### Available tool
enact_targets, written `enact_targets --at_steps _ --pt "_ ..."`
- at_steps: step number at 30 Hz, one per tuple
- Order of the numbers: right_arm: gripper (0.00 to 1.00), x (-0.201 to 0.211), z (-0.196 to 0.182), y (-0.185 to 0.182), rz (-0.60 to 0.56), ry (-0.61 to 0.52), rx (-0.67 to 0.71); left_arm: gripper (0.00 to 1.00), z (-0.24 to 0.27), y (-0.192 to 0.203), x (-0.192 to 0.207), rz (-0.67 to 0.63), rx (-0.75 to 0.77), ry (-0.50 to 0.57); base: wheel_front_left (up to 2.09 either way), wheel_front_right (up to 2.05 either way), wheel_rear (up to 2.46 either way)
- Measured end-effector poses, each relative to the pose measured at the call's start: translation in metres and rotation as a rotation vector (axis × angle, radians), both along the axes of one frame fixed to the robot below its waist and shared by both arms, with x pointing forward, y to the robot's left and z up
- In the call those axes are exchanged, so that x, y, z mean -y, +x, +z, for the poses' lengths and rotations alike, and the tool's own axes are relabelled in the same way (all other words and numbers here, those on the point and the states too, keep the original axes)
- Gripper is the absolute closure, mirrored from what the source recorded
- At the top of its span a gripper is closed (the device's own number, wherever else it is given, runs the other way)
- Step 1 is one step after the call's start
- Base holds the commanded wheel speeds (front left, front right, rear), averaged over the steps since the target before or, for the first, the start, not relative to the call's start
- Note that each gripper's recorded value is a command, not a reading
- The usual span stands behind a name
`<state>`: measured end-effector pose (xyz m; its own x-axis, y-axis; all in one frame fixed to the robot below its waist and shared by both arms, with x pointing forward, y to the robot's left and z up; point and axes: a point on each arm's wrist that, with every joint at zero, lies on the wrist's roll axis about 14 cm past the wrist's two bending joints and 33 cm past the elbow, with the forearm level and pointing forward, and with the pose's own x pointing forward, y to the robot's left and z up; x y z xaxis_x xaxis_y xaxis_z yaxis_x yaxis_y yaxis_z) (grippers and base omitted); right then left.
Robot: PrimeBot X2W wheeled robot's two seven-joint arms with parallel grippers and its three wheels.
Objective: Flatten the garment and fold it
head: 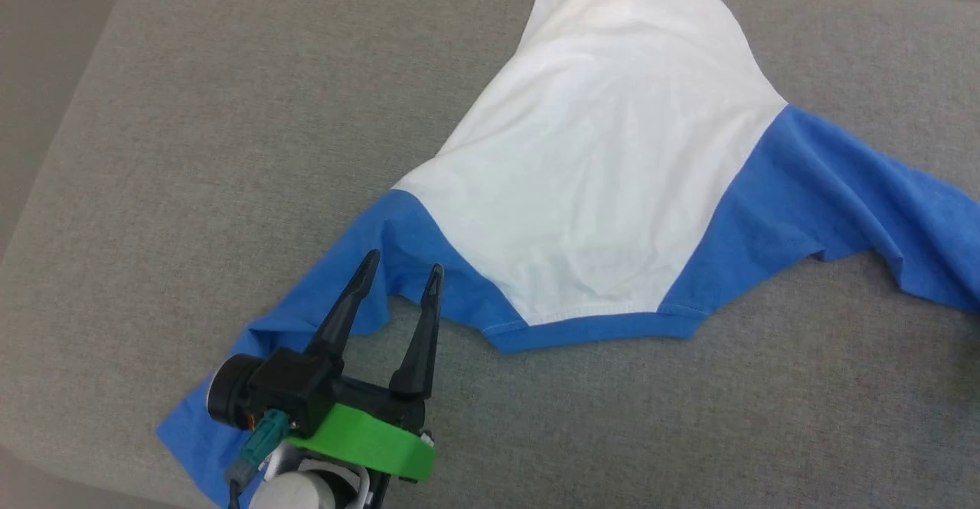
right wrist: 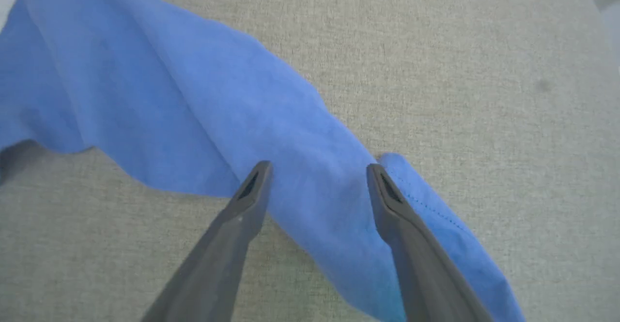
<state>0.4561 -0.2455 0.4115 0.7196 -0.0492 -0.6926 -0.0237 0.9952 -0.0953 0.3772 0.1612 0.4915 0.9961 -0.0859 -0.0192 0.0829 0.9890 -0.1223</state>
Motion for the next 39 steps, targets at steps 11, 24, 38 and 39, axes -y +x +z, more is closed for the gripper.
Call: enact_targets --at_steps 11,24,38,39 --pt "1.0 0.0 -0.017 0.012 -0.028 0.015 0.051 0.0 -0.012 0.011 0.004 -0.031 -0.032 0.021 0.0 0.0 0.0" --pt "0.0 0.004 0.039 0.011 -0.001 0.062 0.156 0.0 0.005 0.017 0.024 -0.091 0.018 0.004 0.0 0.0 0.0" --pt "1.0 -0.016 -0.042 0.008 0.105 -0.009 -0.146 0.0 -0.026 0.024 0.01 -0.054 -0.07 0.026 0.0 0.0 0.0" --pt "1.0 -0.014 -0.041 0.011 0.1 -0.014 -0.133 0.0 -0.027 0.023 0.009 -0.051 -0.075 0.027 0.0 0.0 0.0"
